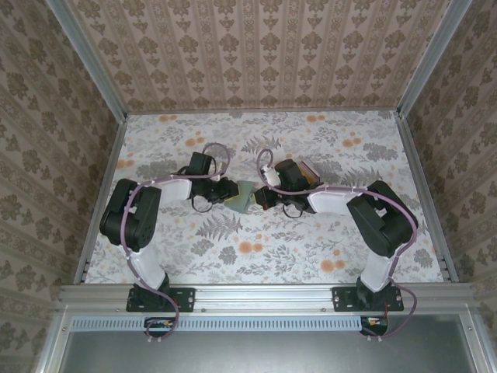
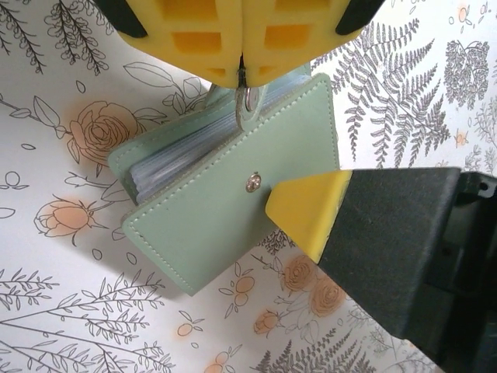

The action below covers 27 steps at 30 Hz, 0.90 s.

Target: Put the credit cards into the card holder

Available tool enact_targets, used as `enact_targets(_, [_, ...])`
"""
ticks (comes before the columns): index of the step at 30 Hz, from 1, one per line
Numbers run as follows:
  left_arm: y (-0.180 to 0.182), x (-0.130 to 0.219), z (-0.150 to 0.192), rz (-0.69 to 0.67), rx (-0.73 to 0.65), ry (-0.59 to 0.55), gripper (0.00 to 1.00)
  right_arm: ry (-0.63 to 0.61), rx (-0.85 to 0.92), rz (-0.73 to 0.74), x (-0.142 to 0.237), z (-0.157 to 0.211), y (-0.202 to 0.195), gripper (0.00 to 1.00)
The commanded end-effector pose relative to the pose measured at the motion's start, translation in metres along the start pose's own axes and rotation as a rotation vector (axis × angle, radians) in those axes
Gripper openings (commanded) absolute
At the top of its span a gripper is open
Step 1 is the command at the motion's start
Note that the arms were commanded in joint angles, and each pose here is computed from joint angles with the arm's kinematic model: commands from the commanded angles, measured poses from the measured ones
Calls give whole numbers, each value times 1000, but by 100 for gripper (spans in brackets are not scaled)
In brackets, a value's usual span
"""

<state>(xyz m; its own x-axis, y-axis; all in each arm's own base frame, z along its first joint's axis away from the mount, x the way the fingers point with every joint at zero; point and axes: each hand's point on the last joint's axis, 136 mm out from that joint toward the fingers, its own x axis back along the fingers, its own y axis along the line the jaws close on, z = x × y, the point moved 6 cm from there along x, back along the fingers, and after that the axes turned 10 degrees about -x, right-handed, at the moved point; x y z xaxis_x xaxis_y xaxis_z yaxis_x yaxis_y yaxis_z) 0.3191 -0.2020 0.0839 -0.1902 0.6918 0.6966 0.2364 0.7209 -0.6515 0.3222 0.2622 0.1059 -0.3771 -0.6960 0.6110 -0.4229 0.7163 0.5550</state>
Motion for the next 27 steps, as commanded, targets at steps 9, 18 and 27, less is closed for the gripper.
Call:
enact_targets(9, [29, -10, 20, -88, 73, 53, 24, -83, 74, -140, 9, -8, 17, 1])
enact_targets(18, [20, -12, 18, -89, 54, 54, 24, -39, 14, -90, -12, -20, 10, 3])
enact_targets(27, [6, -5, 23, -90, 39, 45, 24, 45, -49, 60, -30, -24, -8, 14])
